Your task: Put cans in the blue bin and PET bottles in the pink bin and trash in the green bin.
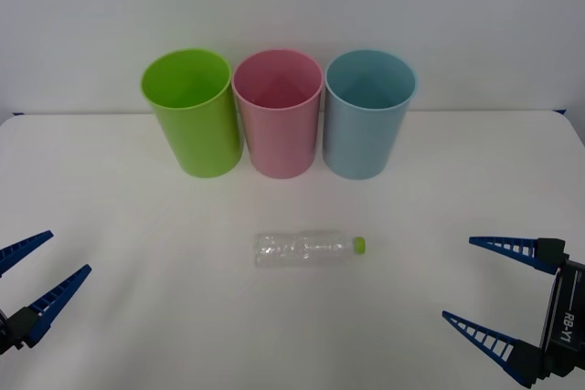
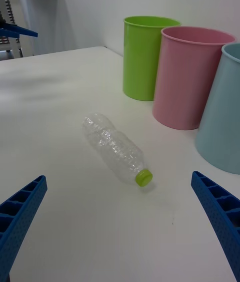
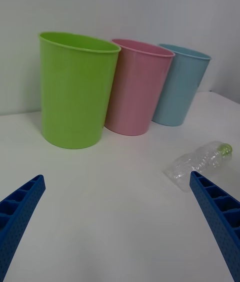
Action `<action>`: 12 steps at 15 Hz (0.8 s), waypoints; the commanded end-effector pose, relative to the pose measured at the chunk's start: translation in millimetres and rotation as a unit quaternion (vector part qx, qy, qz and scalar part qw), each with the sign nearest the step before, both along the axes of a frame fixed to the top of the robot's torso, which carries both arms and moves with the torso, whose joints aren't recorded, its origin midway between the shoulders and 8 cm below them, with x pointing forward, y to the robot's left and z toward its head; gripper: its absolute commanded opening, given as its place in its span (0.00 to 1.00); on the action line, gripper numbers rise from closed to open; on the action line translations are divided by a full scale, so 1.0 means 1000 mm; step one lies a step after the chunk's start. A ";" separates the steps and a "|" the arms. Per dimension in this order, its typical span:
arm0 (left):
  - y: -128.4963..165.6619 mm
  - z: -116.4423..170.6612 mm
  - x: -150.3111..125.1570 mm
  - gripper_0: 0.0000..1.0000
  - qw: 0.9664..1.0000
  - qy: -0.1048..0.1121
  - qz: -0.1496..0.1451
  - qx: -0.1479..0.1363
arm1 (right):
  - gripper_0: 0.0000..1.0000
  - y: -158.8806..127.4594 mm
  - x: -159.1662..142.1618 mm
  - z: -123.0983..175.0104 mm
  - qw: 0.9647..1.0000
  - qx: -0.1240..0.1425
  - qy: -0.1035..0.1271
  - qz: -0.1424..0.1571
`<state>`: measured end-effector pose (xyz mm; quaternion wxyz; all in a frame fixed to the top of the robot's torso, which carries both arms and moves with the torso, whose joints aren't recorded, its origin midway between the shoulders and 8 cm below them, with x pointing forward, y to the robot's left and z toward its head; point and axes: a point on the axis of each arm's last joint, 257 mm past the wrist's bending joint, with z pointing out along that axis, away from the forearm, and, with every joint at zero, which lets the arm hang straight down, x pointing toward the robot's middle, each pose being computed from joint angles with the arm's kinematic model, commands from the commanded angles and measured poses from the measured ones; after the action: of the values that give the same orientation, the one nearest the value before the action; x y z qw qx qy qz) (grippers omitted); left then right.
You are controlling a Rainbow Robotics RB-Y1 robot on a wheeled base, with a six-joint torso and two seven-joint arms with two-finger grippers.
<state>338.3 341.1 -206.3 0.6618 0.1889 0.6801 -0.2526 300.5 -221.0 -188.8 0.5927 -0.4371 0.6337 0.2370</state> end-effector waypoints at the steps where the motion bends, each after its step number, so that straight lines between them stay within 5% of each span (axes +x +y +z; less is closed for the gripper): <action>1: 0.000 0.000 0.000 1.00 1.000 0.000 0.000 0.000 | 1.00 0.000 0.000 0.000 1.000 0.000 0.000 0.000; 12: 0.000 0.000 0.000 1.00 1.000 0.000 0.000 0.000 | 1.00 0.000 0.000 0.000 1.000 0.000 0.000 0.000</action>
<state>338.3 341.1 -206.3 0.6618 0.1889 0.6801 -0.2526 300.5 -221.0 -188.8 0.5927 -0.4370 0.6337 0.2370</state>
